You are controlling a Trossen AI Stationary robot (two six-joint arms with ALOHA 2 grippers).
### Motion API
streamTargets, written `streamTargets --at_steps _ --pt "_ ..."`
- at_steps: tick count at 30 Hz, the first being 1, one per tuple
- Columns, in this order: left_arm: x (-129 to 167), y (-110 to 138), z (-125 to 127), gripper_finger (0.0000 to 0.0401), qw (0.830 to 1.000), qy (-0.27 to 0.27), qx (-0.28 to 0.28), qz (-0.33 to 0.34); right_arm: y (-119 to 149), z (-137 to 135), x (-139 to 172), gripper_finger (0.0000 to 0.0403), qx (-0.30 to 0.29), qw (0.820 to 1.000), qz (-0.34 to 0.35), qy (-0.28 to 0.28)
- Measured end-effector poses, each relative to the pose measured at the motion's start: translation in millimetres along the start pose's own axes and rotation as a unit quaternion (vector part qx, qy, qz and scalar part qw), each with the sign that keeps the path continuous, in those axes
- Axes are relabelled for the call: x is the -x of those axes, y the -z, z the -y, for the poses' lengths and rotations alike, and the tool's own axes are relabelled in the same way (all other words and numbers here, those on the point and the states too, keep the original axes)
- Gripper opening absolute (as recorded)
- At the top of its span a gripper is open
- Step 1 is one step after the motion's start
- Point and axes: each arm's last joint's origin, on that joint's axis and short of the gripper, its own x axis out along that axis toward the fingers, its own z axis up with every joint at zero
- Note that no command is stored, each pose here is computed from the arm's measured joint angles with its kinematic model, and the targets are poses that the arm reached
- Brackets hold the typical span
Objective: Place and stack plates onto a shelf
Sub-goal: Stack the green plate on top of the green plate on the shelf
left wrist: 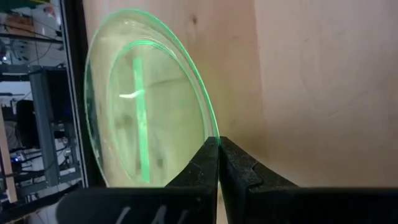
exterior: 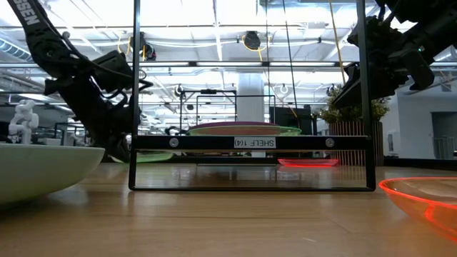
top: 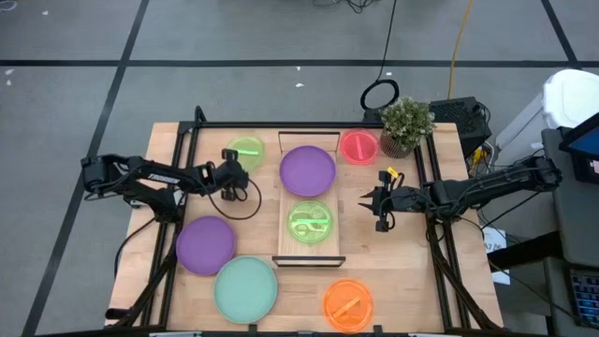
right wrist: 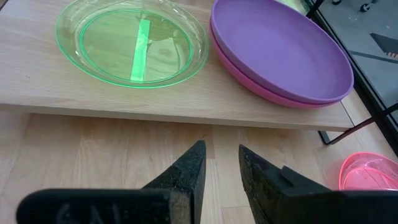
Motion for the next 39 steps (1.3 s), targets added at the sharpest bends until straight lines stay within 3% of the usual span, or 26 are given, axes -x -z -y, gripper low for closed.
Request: streamTargets --at_steps 15,21,39 --pt "21 -13 -5 0.0004 0.999 -0.023 -0.002 0.022 0 0 0 0.0082 0.004 1.0 -0.001 0.001" --pt "50 -28 -14 0.0004 0.999 -0.024 0.008 0.048 0 0 0 0.0082 0.004 1.0 -0.001 0.0" --pt "152 -78 -15 0.0003 0.987 -0.076 -0.034 0.137 0 0 0 0.0082 0.004 1.0 0.0 0.001"
